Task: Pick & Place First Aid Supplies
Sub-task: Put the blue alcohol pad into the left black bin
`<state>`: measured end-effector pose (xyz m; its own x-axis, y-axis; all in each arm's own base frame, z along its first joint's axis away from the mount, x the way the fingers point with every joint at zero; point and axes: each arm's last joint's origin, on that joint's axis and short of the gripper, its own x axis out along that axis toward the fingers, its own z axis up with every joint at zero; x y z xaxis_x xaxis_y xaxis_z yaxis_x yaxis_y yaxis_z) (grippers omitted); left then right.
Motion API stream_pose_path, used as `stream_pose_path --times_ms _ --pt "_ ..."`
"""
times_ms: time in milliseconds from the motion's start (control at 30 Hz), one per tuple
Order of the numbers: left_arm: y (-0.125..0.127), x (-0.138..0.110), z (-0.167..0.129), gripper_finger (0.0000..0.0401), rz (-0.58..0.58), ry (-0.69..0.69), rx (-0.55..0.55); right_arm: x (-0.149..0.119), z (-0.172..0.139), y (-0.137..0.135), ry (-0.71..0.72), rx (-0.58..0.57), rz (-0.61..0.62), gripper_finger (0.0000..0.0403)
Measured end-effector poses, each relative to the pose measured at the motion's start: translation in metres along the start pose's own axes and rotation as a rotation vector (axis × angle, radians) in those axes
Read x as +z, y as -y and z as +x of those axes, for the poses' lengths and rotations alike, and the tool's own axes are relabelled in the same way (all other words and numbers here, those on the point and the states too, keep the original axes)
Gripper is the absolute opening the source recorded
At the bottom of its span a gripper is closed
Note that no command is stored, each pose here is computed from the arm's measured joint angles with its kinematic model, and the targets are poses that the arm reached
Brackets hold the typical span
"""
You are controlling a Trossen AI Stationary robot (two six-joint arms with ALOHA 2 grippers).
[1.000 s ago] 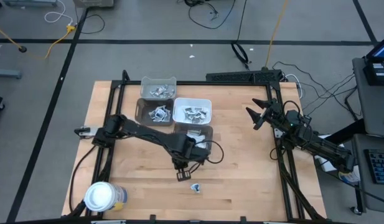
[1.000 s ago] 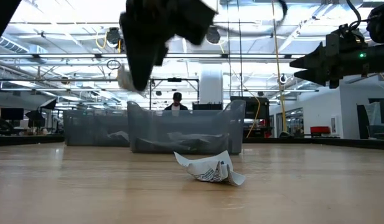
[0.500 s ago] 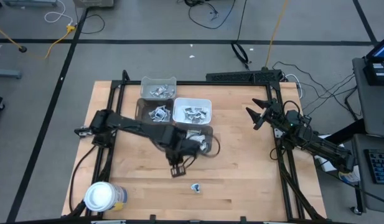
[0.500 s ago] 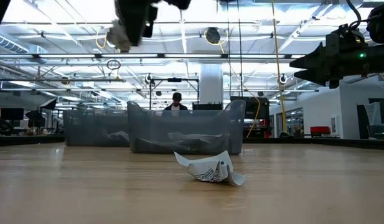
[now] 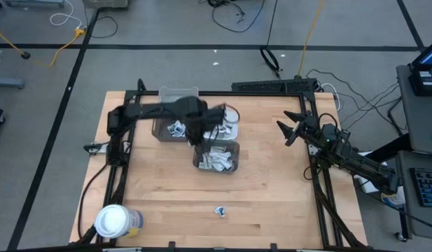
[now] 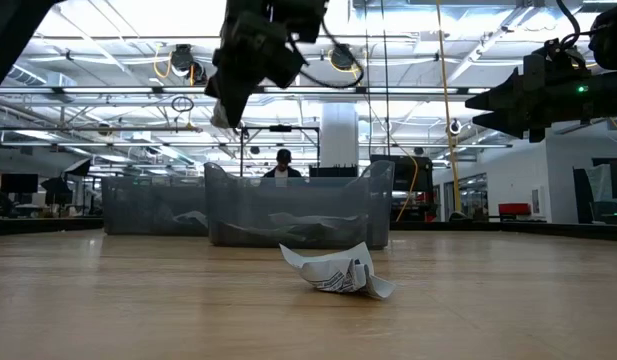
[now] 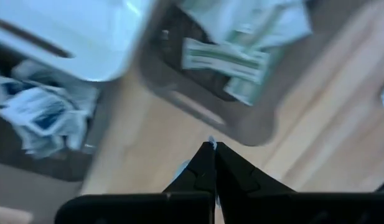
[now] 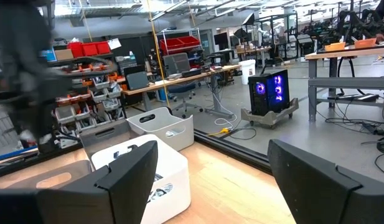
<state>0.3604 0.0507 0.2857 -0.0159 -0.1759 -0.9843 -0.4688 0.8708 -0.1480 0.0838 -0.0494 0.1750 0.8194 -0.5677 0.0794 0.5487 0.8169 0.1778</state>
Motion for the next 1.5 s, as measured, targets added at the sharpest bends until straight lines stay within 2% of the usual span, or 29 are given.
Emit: stream_pose_path --times_ms 333,600,767,1267,1367,1500 --pt "-0.096 0.014 -0.016 0.0002 -0.181 -0.023 -0.016 0.000 0.000 0.000 0.000 0.000 0.000 0.0297" --pt "-0.147 0.013 -0.024 0.0001 -0.278 -0.001 -0.033 0.000 0.000 0.000 0.000 0.000 0.000 0.0297" --pt "-0.151 0.018 -0.018 0.0001 -0.278 0.039 0.028 0.000 0.000 0.000 0.000 0.000 0.000 0.0297" --pt "-0.138 0.021 0.066 0.0001 -0.265 0.017 0.050 0.000 0.000 0.000 0.000 0.000 0.000 0.0297" --pt "-0.138 0.021 0.070 0.0017 -0.264 0.024 0.057 0.000 0.000 0.000 0.000 0.000 0.000 0.0297" --pt "-0.140 0.022 0.070 0.0064 -0.268 0.031 0.071 0.000 0.000 0.000 0.000 0.000 0.000 0.0297"
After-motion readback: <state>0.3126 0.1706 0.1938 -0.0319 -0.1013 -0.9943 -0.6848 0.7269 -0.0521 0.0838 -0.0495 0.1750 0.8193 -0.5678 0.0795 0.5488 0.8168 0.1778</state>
